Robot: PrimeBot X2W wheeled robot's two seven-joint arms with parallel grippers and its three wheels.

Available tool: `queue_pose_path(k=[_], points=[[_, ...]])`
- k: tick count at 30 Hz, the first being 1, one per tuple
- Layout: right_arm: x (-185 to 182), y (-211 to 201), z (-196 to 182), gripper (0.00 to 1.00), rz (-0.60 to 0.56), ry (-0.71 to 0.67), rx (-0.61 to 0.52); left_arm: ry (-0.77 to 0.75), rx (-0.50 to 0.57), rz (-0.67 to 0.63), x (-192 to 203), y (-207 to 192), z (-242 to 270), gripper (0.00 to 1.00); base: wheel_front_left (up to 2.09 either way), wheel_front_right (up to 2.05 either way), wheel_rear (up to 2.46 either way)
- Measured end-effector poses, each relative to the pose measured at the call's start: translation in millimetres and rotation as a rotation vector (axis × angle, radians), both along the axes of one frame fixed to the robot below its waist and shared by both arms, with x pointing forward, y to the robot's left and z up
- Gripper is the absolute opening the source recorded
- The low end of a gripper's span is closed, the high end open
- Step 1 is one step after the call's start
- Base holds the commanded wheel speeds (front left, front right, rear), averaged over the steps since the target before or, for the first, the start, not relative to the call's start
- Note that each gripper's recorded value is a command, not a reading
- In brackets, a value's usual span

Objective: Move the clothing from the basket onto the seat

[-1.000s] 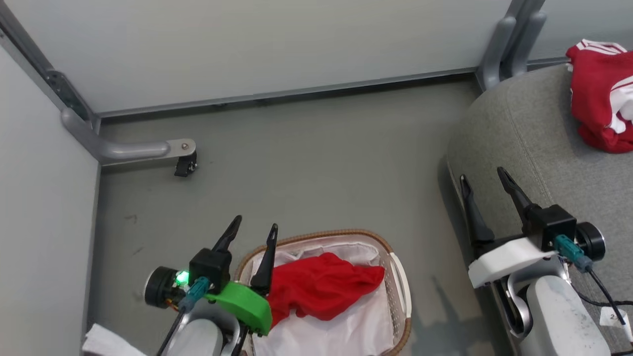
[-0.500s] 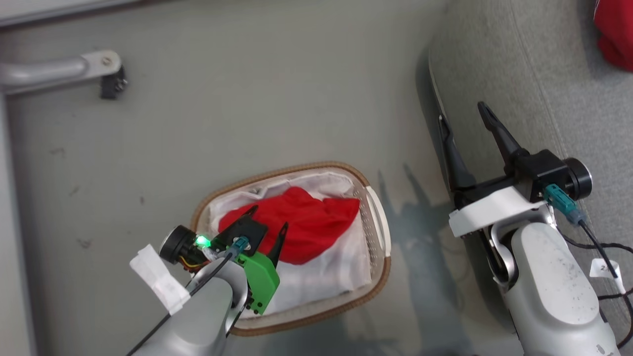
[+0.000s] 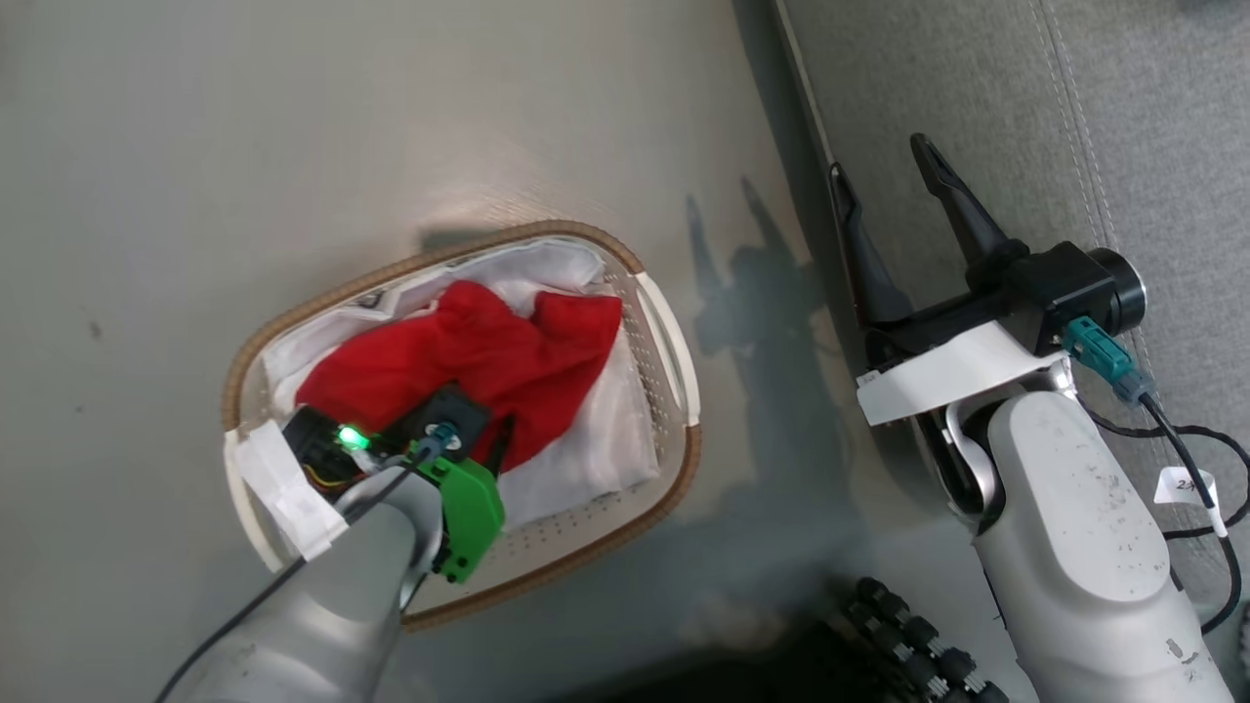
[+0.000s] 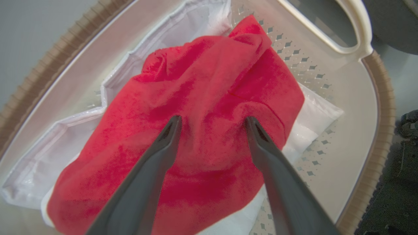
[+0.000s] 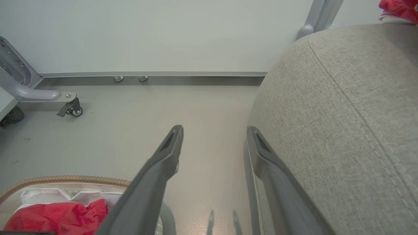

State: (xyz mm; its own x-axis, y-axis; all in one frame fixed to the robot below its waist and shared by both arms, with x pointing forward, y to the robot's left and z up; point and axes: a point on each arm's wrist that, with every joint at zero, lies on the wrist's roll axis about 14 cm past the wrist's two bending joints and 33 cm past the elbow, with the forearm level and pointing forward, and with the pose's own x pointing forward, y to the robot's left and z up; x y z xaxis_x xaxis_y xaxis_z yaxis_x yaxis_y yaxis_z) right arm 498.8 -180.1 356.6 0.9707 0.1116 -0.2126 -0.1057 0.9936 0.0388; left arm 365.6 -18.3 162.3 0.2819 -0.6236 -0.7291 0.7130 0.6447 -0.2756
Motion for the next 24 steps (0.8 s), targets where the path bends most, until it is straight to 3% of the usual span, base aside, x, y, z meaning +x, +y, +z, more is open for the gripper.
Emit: queue_pose_path(k=[9,10,11,14,24], points=[[-7.5,-16.7,-23.7,1.00,-0.028,0.062,-0.031,0.064,0.028,-0.001,-0.4,-7.1,-35.0,1.00,0.00,0.00,0.00],[-7.9,-18.0,-25.6,1.00,-0.030,0.067,-0.034,0.069,0.031,-0.003,-1.0,-7.6,-37.8,0.65,0.00,0.00,0.00],[-8.5,-19.2,-27.2,1.00,-0.032,0.072,-0.037,0.076,0.033,-0.002,-1.3,-8.3,-40.1,0.44,0.00,0.00,0.00],[-9.4,-22.3,-29.5,1.00,-0.038,0.079,-0.042,0.091,0.034,-0.002,-3.5,-10.3,-44.0,0.00,0.00,0.00,0.00],[-8.1,-21.6,-11.8,1.00,-0.039,0.044,-0.041,0.086,0.007,0.026,-3.5,-11.4,-24.8,0.00,0.00,0.00,0.00]])
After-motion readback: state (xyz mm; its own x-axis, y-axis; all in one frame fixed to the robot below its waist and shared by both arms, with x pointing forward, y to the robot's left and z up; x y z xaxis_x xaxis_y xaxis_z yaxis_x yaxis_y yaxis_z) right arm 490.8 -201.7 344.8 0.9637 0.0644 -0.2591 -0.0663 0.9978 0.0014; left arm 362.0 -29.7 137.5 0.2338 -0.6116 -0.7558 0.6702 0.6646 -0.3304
